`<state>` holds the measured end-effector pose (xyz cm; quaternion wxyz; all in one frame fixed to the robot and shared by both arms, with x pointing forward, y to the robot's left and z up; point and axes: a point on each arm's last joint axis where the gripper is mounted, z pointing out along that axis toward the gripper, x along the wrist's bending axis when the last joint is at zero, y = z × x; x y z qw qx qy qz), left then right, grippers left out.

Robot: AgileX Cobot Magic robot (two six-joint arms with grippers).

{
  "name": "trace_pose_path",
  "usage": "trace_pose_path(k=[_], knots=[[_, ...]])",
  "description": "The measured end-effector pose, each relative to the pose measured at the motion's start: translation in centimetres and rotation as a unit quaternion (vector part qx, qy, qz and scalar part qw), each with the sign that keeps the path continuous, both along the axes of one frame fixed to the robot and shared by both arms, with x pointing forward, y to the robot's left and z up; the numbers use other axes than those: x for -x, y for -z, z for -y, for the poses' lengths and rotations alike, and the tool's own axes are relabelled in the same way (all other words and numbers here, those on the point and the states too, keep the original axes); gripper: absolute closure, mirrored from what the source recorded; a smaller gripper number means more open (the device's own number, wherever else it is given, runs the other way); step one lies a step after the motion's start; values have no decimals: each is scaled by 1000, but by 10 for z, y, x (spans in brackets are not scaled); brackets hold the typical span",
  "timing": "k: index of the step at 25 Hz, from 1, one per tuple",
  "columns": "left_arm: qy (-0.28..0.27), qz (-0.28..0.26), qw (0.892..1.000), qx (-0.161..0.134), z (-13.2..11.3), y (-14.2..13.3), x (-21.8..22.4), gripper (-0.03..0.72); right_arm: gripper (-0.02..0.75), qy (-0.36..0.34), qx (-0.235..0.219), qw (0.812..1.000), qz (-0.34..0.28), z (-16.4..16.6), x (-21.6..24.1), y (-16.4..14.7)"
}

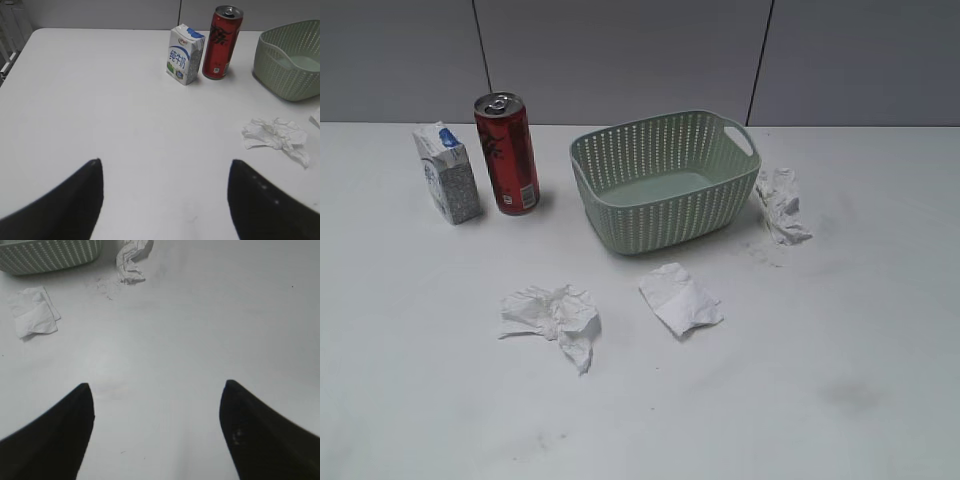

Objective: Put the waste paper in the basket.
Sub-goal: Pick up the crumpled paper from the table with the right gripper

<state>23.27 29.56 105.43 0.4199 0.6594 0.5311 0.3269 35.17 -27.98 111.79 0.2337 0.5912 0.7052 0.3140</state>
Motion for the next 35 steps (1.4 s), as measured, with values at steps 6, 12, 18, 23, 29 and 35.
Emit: trace_pose_path(k=[6,12,18,23,29,35], knots=[[0,0,1000,0,0,0,0,97,147,2,-4,999,44,4,50,40],[0,0,1000,0,0,0,0,97,146,-1,-7,995,100,7,91,65],[0,0,1000,0,0,0,0,97,146,-7,-3,993,117,8,119,76],[-1,0,1000,-1,0,0,0,97,148,-6,-2,993,118,9,118,77],[-1,0,1000,-1,0,0,0,97,148,-3,-22,986,164,7,108,77],[-1,0,1000,-1,0,0,0,97,148,-2,-34,986,163,5,107,79]])
